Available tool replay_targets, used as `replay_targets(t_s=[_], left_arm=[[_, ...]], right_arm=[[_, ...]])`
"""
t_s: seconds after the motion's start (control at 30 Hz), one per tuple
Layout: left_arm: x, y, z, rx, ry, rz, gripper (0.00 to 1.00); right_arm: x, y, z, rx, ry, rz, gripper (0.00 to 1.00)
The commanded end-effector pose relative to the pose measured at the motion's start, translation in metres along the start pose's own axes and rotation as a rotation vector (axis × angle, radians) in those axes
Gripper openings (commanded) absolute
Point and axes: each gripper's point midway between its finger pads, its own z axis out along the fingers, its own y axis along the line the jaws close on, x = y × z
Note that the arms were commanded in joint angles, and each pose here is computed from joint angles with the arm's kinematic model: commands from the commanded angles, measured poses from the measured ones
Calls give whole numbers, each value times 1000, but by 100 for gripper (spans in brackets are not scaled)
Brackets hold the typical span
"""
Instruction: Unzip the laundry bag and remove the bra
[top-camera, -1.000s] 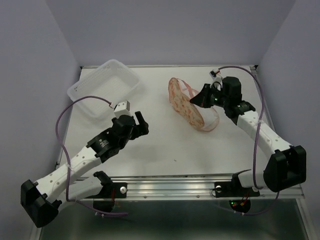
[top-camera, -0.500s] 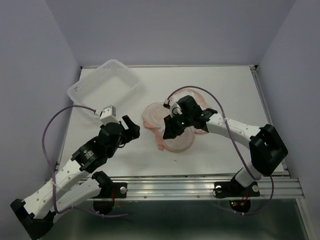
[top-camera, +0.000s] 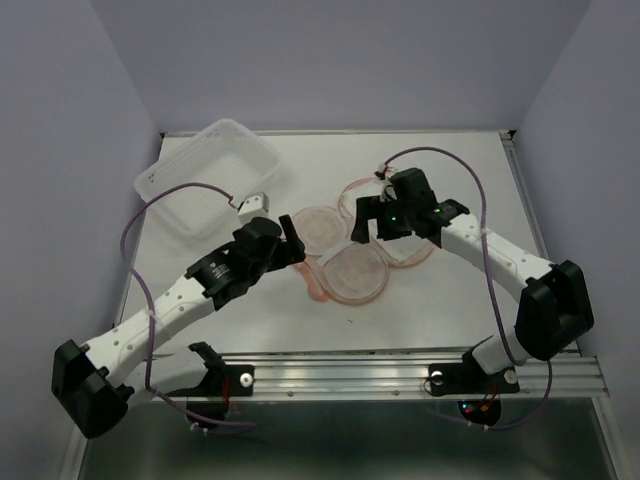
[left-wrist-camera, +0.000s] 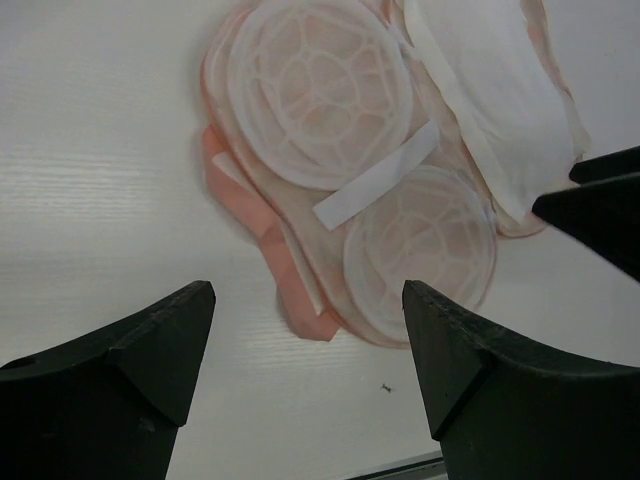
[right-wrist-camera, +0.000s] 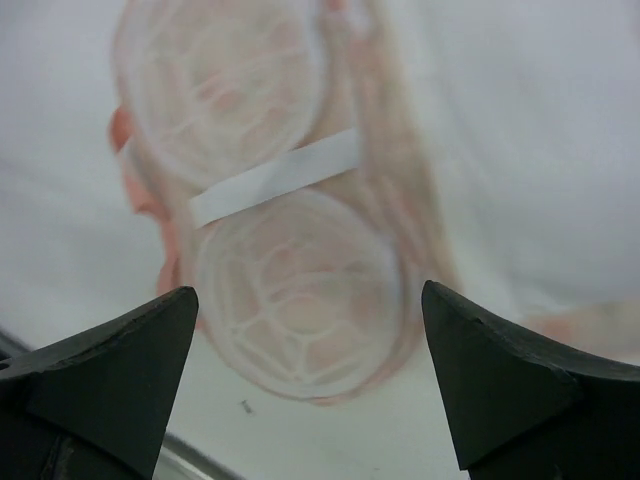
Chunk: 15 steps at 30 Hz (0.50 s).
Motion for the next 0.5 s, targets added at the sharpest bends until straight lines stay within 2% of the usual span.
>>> replay_targets(t_s=[0.0, 0.07, 0.13, 0.17, 0.3, 0.37, 0.47], left_arm=[[-29, -64, 19, 150, -19, 25, 88], [-16, -73, 45, 138, 42, 57, 88], [-19, -100, 57, 202, 62, 64, 86], [-3, -102, 76, 186, 109, 81, 86], [15, -139, 115, 239, 191, 111, 82], [37, -143, 138, 230, 244, 129, 82], [49, -156, 152, 250, 264, 139, 82]], right_arm=[[-6, -98, -39, 280, -113, 313, 100], [-2, -115, -52, 311, -142, 374, 100], [3, -129, -68, 348, -183, 422, 100], [6, -132, -73, 360, -195, 446, 100], [19, -129, -91, 367, -254, 488, 100], [31, -129, -91, 366, -249, 503, 100], [41, -121, -95, 331, -252, 523, 100]])
